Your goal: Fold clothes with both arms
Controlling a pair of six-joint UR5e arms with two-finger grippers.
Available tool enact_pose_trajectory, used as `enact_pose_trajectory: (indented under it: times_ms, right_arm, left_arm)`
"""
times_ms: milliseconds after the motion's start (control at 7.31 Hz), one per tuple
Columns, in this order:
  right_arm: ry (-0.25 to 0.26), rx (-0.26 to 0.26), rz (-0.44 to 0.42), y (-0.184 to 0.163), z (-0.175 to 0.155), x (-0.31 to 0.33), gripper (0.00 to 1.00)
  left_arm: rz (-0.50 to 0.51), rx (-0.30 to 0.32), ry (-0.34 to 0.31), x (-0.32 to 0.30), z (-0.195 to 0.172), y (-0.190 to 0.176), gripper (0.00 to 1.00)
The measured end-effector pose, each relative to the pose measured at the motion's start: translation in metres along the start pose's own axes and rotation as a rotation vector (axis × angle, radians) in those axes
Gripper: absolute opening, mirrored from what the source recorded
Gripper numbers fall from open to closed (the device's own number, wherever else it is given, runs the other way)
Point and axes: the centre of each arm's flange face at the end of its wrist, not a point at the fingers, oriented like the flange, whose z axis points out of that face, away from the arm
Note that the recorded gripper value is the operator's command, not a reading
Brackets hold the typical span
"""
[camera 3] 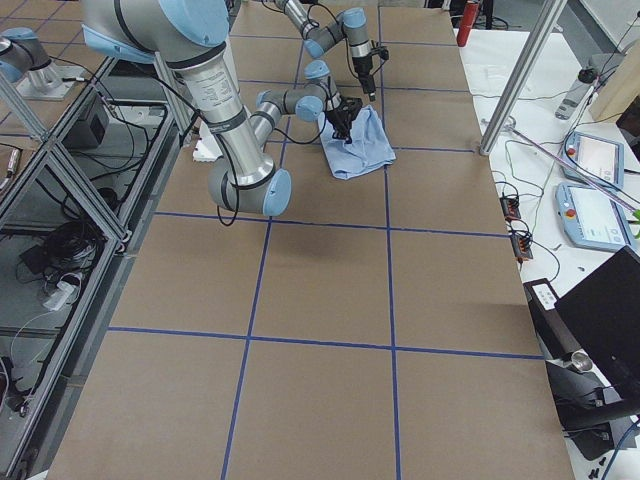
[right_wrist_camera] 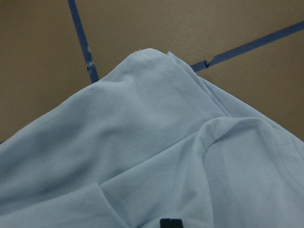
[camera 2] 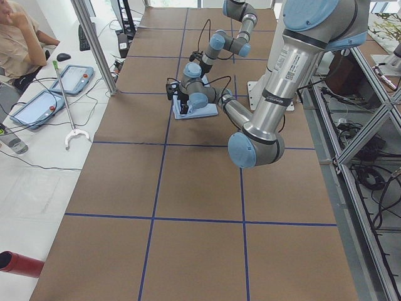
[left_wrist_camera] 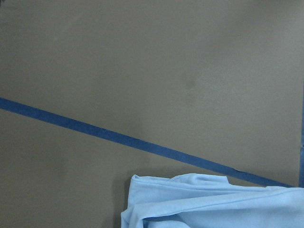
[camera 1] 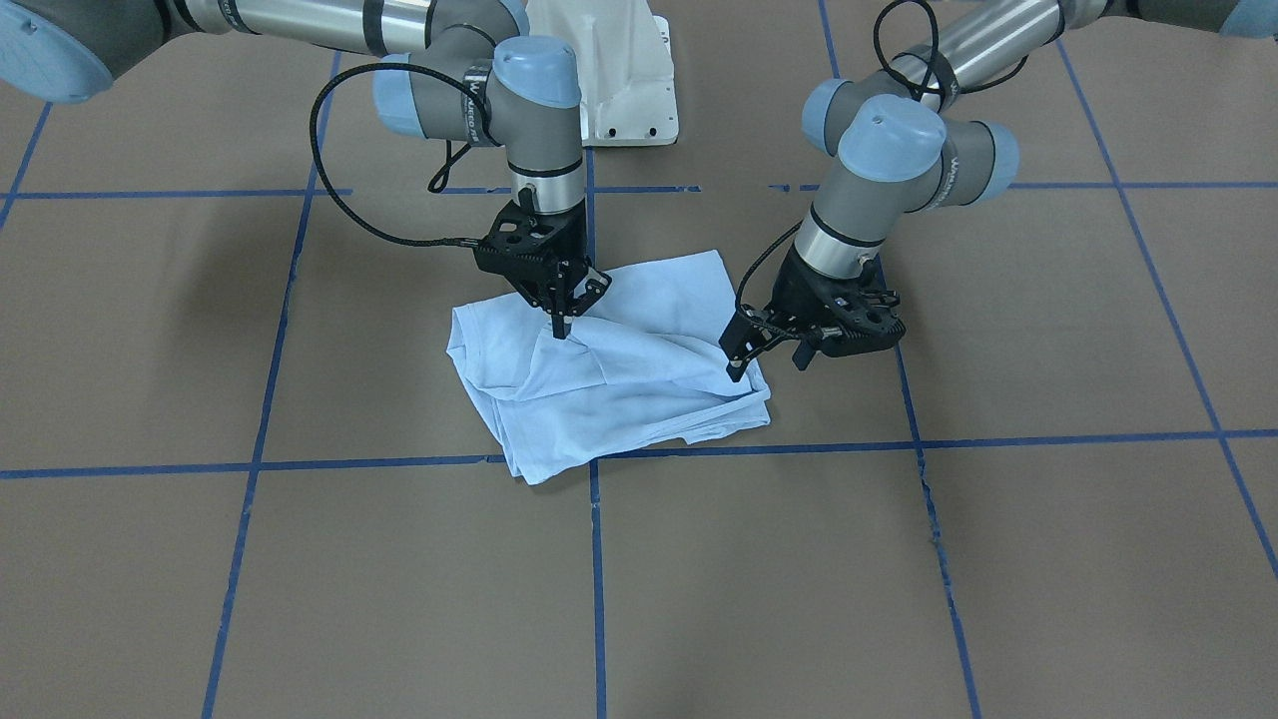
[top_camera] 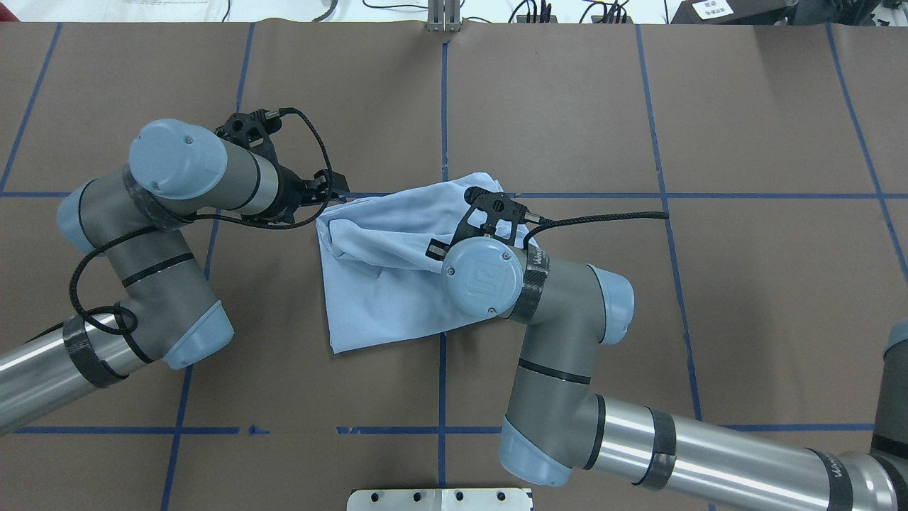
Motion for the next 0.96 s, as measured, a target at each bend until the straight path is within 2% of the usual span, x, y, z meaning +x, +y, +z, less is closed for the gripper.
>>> enact_pose_trajectory:
  times_ms: [547,684,957]
  right_arm:
    - [0.027,-0.003,-0.013,0.003,-0.004,0.022,0.64]
    - [0.029,-0.004,-0.015,0.009,-0.002,0.024,0.62]
    - [0.031,0.002,-0.023,0.020,0.002,0.024,0.50]
  left_arm:
    - [0.000,0.000,0.000,0.000,0.000,0.000,1.00]
    - [-0.001,0.001,0.001,0.000,-0.001,0.000,1.00]
    - [-0.001,0.001,0.005,0.000,-0.003,0.000,1.00]
